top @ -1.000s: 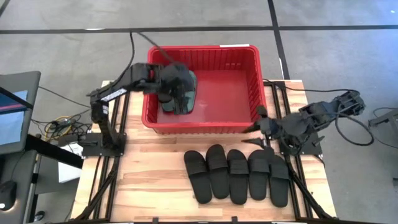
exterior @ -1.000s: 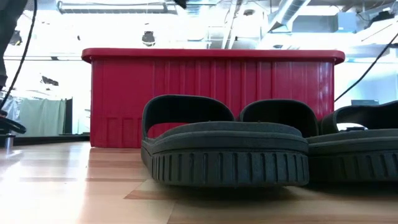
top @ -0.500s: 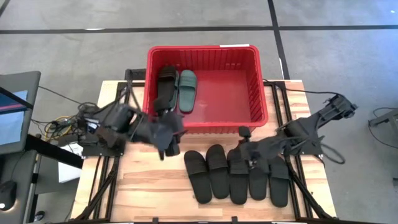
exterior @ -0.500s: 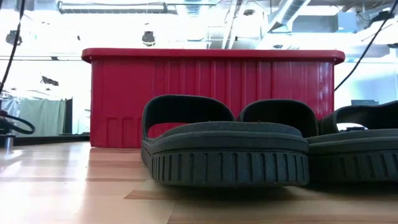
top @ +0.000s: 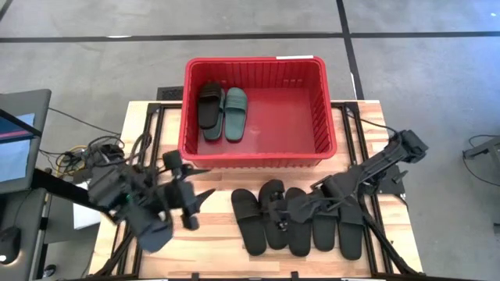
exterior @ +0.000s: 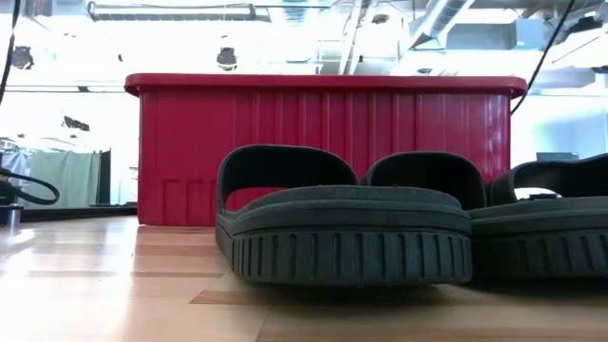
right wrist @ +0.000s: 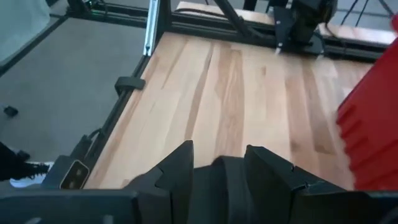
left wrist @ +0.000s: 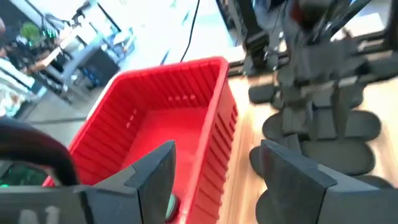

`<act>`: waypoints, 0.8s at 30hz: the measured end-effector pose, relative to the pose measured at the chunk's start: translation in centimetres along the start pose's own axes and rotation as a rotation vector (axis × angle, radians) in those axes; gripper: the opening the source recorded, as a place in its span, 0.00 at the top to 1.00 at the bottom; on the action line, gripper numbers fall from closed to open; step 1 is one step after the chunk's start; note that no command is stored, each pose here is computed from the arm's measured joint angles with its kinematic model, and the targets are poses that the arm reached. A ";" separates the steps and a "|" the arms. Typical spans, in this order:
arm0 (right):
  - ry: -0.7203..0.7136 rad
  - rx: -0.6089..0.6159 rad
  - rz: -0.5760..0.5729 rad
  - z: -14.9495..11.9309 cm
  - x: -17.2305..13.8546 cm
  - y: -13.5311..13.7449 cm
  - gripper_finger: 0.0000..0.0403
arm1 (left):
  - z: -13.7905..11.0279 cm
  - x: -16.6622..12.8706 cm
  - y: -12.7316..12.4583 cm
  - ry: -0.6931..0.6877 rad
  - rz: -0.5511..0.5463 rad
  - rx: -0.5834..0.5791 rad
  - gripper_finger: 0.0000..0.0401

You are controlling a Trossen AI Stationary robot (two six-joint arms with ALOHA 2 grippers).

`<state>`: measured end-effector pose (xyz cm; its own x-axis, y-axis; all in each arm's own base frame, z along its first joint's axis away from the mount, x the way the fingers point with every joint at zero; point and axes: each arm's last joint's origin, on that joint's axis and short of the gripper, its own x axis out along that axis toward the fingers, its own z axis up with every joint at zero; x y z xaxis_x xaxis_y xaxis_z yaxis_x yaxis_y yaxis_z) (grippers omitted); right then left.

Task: Pick and place slides into bin
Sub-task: Put the black slide into the red bin

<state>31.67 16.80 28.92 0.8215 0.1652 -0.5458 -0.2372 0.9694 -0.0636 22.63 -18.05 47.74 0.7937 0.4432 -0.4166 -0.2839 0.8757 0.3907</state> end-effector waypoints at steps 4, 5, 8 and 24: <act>0.029 0.000 -0.001 -1.0 2.4 0.6 0.67 | -0.3 -1.8 -0.8 -0.062 0.000 0.005 0.45; 0.028 0.001 -0.001 -1.3 3.1 0.8 0.67 | -0.4 -2.1 -1.0 -0.074 -0.001 -0.001 0.45; 0.037 0.005 -0.002 -2.1 5.0 1.2 0.67 | -0.6 -3.0 -1.3 -0.099 -0.009 -0.017 0.45; 0.071 -0.085 -0.178 -5.5 10.3 2.3 0.67 | -1.0 -4.6 -1.9 -0.156 -0.012 -0.086 0.45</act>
<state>36.73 19.76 18.54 0.8162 -0.0238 -0.5773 -0.1366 0.9629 -0.2328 19.02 -21.56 48.08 0.8694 0.4035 -0.2853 -0.3137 0.8967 0.3124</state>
